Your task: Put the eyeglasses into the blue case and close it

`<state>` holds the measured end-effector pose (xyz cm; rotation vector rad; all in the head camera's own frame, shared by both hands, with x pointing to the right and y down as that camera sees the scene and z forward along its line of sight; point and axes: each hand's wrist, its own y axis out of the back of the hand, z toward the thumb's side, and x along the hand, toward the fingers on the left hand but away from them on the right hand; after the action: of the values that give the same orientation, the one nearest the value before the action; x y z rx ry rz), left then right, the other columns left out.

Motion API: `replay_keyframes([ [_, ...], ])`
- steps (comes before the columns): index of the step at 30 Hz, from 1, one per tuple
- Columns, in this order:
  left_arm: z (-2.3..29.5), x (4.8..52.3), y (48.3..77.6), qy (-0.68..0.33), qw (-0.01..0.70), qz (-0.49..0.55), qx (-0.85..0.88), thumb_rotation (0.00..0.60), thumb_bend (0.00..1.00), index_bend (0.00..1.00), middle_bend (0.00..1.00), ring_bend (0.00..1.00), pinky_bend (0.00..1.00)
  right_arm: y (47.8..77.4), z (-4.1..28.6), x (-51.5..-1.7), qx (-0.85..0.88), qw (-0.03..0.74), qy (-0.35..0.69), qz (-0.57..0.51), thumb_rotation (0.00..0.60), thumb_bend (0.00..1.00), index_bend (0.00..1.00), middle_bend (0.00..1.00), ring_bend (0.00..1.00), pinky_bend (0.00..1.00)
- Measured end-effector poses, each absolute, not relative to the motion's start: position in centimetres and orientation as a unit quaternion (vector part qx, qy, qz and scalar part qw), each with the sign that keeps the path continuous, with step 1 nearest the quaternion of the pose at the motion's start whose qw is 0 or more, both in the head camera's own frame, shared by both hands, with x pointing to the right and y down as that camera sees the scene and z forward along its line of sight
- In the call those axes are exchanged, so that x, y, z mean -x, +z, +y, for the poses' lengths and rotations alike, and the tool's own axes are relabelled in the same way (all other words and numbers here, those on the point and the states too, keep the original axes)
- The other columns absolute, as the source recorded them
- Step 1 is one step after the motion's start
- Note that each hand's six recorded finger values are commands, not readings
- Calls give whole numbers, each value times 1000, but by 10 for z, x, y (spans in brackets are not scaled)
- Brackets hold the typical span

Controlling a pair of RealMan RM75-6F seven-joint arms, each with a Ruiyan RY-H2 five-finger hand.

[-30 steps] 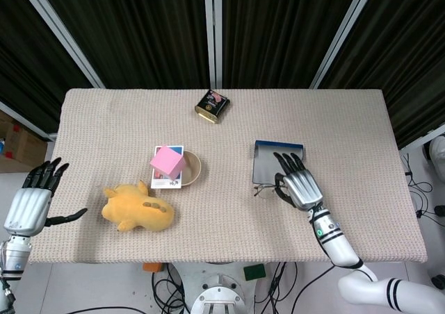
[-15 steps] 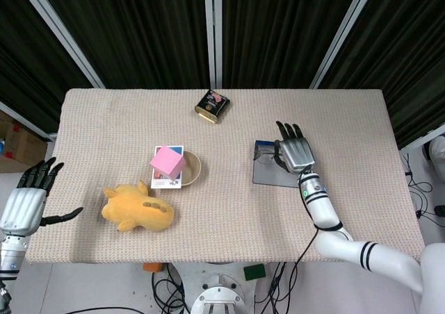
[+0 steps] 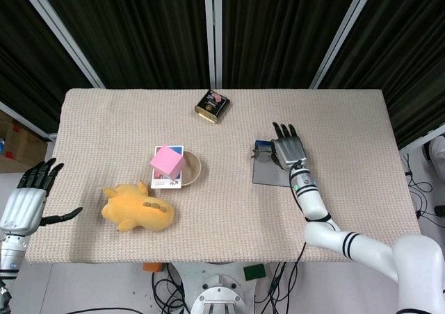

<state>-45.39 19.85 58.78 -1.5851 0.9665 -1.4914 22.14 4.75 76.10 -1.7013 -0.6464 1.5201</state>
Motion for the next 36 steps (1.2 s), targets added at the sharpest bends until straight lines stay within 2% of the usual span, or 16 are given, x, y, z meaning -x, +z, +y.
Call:
replay_keyframes([
  [15,197,455,591,-583,367,377,619,183,0,68,0,0,105,772,43,-229,657,372,605,-253,600,979,652,19,0,0],
  [18,197,455,592,-584,366,376,619,181,0,68,0,0,105,771,42,-229,655,376,604,-255,600,975,621,16,0,0],
  [23,197,456,592,-585,366,376,618,181,0,68,0,0,105,770,41,-230,652,382,603,-257,600,892,418,9,0,0],
  [30,197,455,592,-584,367,375,619,184,0,68,0,0,105,764,44,-235,656,384,592,-267,600,675,96,1,0,0],
  [32,197,454,593,-584,367,375,619,184,0,68,0,0,105,762,46,-237,657,385,590,-270,600,634,50,0,0,0],
  [36,198,455,592,-584,366,376,619,184,0,67,0,0,105,755,48,-240,660,387,578,-284,600,617,37,0,0,0],
])
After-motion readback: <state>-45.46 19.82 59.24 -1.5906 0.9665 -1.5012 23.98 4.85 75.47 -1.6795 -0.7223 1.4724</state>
